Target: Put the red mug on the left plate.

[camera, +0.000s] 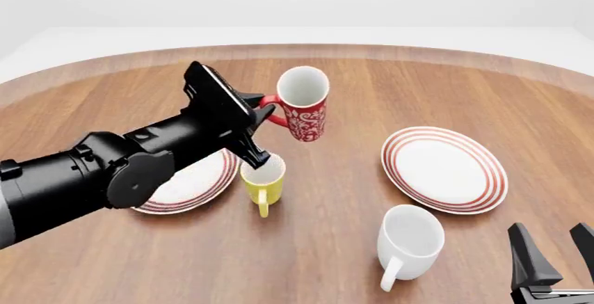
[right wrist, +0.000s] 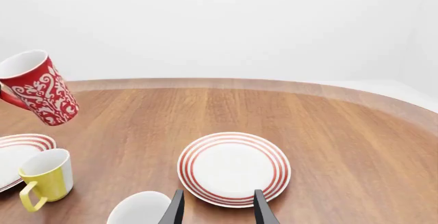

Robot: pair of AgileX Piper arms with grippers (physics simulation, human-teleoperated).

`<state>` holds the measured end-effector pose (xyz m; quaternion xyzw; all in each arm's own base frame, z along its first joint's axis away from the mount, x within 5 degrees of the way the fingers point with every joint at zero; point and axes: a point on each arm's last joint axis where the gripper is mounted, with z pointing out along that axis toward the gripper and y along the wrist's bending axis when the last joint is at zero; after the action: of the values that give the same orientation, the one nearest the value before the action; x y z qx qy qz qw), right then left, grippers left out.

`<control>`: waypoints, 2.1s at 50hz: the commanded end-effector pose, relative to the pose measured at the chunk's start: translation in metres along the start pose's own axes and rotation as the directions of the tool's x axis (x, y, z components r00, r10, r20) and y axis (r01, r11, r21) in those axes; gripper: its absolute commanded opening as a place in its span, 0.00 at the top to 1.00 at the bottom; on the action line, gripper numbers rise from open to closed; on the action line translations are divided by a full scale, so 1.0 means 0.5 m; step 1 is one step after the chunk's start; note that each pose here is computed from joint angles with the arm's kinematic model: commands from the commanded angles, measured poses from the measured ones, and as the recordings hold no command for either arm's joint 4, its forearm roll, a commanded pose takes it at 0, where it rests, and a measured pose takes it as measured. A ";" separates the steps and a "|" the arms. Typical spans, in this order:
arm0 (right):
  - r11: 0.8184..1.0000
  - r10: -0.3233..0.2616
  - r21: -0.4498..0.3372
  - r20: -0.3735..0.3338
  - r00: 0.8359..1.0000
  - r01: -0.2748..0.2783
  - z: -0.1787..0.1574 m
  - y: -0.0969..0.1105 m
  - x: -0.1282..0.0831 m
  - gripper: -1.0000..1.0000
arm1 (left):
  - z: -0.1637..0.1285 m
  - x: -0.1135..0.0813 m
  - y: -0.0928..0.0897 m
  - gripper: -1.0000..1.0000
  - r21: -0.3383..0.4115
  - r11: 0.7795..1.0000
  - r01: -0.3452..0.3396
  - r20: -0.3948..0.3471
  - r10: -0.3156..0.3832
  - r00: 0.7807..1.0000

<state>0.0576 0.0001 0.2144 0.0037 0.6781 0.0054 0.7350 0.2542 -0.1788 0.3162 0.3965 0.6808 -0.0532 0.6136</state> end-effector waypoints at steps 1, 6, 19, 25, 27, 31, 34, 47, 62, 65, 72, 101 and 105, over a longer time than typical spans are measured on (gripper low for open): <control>1.000 0.000 0.000 0.000 1.000 0.000 0.000 0.000 0.000 0.00 | -0.032 -0.017 0.045 1.00 -0.064 0.998 -0.001 0.006 0.001 1.000; 1.000 0.000 0.000 0.000 1.000 0.000 0.000 0.000 0.000 0.00 | -0.048 -0.023 0.066 1.00 -0.096 0.995 -0.004 0.004 0.005 1.000; 1.000 0.000 0.000 0.000 1.000 0.000 0.000 0.000 0.000 0.00 | -0.076 -0.003 0.099 1.00 -0.156 0.988 -0.003 -0.028 -0.002 1.000; 1.000 0.000 0.000 0.000 1.000 0.000 0.000 0.000 0.000 0.00 | -0.093 0.007 0.121 1.00 -0.196 0.981 -0.005 -0.054 -0.006 0.999; 1.000 0.000 0.000 0.000 1.000 0.000 0.000 0.000 0.000 0.00 | -0.098 0.015 0.130 1.00 -0.214 0.977 -0.005 -0.067 -0.010 0.998; 1.000 0.000 0.000 0.000 1.000 0.000 0.000 0.000 0.000 0.00 | -0.103 0.034 0.147 1.00 -0.249 0.968 -0.020 -0.090 -0.003 0.996; 1.000 0.000 0.000 0.000 1.000 0.000 0.000 0.000 0.000 0.00 | -0.111 0.052 0.157 1.00 -0.275 0.961 -0.015 -0.109 -0.016 0.994; 1.000 0.000 0.000 0.000 1.000 0.000 0.000 0.000 0.000 0.00 | -0.138 0.073 0.173 1.00 -0.322 0.947 0.006 -0.135 -0.052 0.989; 1.000 0.000 0.000 0.000 1.000 0.000 0.000 0.000 0.000 0.00 | -0.140 0.107 0.184 1.00 -0.361 0.932 0.032 -0.154 -0.094 0.984; 1.000 0.000 0.000 0.000 1.000 0.000 0.000 0.000 0.000 0.00 | -0.140 0.116 0.187 1.00 -0.370 0.928 0.036 -0.162 -0.102 0.982; 1.000 0.000 0.000 0.000 1.000 0.000 0.000 0.000 0.000 0.00 | -0.145 0.146 0.192 1.00 -0.405 0.913 0.059 -0.168 -0.138 0.976; 1.000 0.001 -0.009 0.000 1.000 -0.001 -0.002 0.001 0.001 0.00 | -0.148 0.226 0.194 1.00 -0.462 0.879 0.114 -0.201 -0.229 0.952; 1.000 0.001 -0.009 0.000 1.000 -0.001 -0.002 0.001 0.001 0.00 | -0.147 0.241 0.194 1.00 -0.471 0.874 0.120 -0.205 -0.241 0.948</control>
<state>0.0571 0.0004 0.2142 0.0021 0.6781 0.0072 0.7349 0.2609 -0.0218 0.2818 0.1968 0.7748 0.0980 0.5927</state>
